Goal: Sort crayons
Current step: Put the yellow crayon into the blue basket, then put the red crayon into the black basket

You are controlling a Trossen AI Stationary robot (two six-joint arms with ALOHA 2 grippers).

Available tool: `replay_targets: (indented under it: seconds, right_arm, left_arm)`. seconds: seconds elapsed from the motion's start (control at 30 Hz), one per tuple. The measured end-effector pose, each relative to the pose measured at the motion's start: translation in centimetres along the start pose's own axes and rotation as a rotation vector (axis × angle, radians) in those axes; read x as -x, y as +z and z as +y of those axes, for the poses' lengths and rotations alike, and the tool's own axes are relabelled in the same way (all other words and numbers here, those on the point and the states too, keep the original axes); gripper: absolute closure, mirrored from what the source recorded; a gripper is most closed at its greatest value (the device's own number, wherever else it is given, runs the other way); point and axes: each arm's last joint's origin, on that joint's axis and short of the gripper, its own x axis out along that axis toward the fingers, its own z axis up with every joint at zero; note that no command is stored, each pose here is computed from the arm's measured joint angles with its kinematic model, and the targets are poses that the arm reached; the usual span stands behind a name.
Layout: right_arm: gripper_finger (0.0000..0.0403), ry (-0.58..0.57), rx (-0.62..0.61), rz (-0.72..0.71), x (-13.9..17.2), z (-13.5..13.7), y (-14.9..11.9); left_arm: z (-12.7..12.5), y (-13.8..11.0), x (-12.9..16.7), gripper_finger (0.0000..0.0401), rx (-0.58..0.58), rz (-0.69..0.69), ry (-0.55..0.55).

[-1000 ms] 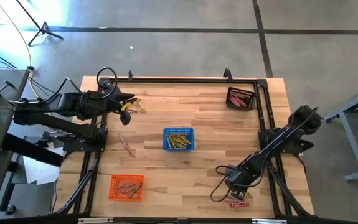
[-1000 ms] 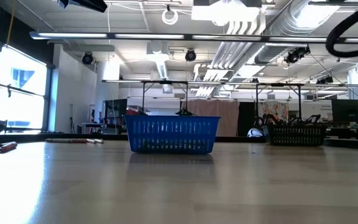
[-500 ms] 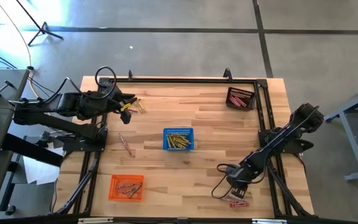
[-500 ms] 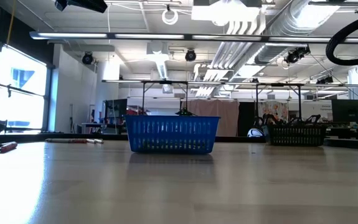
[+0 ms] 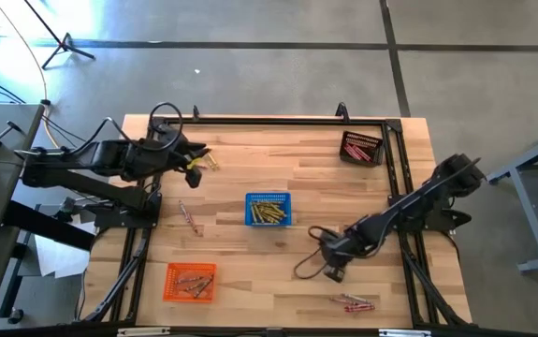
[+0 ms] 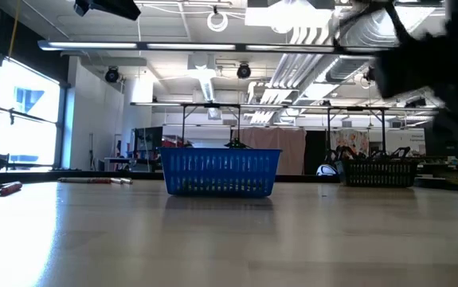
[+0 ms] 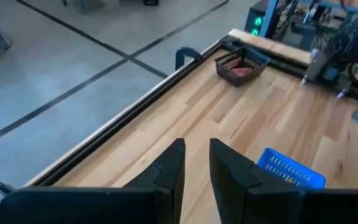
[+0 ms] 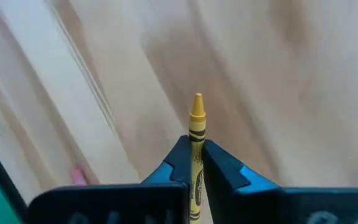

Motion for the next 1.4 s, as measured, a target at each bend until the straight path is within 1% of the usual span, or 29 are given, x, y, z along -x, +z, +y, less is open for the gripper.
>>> replay_targets:
  seconds: [0.13,0.2,0.27,0.3,0.33,0.4,0.47,0.5,0.6,0.67,0.77,0.83,0.9,0.97,1.1,1.17,1.23,1.3,1.4]
  right_arm:
    - [0.0390,-0.097,0.167,-0.219,2.8,0.8,4.1]
    - [0.0390,-0.155,0.249,-0.384,4.5,1.1,6.7]
    - [0.0390,-0.224,0.293,-0.550,6.1,1.0,9.3]
    - [0.0390,-0.241,0.285,-0.628,6.8,0.7,10.6]
    - [0.0390,-0.231,0.263,-0.704,7.5,0.5,11.9]
    - [0.0390,-0.176,0.201,-0.836,8.6,-0.4,14.4]
    - [0.0390,-0.118,0.167,-0.910,9.1,-1.3,16.3]
    - [0.0390,-0.110,0.167,-0.919,9.0,-1.8,16.9]
    - [0.0390,-0.130,0.144,-0.907,8.1,-2.8,17.9]
    - [0.0390,-0.135,0.091,-0.879,7.2,-3.5,18.4]
    - [0.0389,-0.066,0.027,-0.812,5.7,-4.1,19.0]
    - [0.0389,0.007,0.014,-0.756,4.9,-4.1,19.1]
    - [0.0385,0.040,0.006,-0.719,4.2,-4.0,19.0]
    - [0.0376,0.043,0.005,-0.694,3.9,-3.9,18.8]
    - [0.0340,0.054,0.019,-0.698,4.3,-3.5,18.5]
    - [0.0322,0.059,0.041,-0.702,4.9,-3.2,18.6]
    - [0.0310,0.035,0.058,-0.671,5.6,-3.1,18.5]
    - [0.0305,0.038,0.045,-0.596,6.6,-2.8,18.4]
    - [0.0304,0.086,-0.001,-0.378,8.4,-2.1,17.5]
  left_arm:
    - [-0.5,-0.2,-0.7,0.0341,-0.019,0.024,0.008]
    - [-0.8,-0.3,-1.2,0.0341,-0.030,0.038,0.014]
    - [-1.2,-0.4,-1.7,0.0341,-0.044,0.055,0.020]
    - [-1.3,-0.5,-1.9,0.0341,-0.050,0.063,0.023]
    - [-1.5,-0.5,-2.2,0.0341,-0.056,0.071,0.026]
    - [-1.8,-0.7,-2.7,0.0341,-0.070,0.087,0.032]
    - [-2.2,-0.9,-3.2,0.0341,-0.082,0.108,0.026]
    - [-2.4,-1.0,-3.4,0.0341,-0.086,0.121,0.015]
    - [-2.8,-1.4,-3.7,0.0341,-0.103,0.183,-0.047]
    - [-3.0,-1.6,-3.8,0.0341,-0.106,0.211,-0.075]
    - [-3.0,-1.9,-3.7,0.0341,-0.103,0.235,-0.078]
    - [-2.9,-1.9,-3.6,0.0341,-0.099,0.232,-0.079]
    - [-2.7,-1.8,-3.4,0.0341,-0.095,0.224,-0.080]
    - [-2.7,-1.7,-3.3,0.0341,-0.092,0.220,-0.081]
    - [-2.5,-1.6,-3.0,0.0341,-0.115,0.210,-0.087]
    - [-2.5,-1.6,-3.0,0.0341,-0.127,0.210,-0.090]
    - [-2.4,-1.6,-2.9,0.0341,-0.128,0.208,-0.091]
    - [-2.5,-1.6,-3.0,0.0341,-0.130,0.210,-0.091]
    - [-2.4,-1.7,-2.9,0.0341,-0.134,0.218,-0.090]
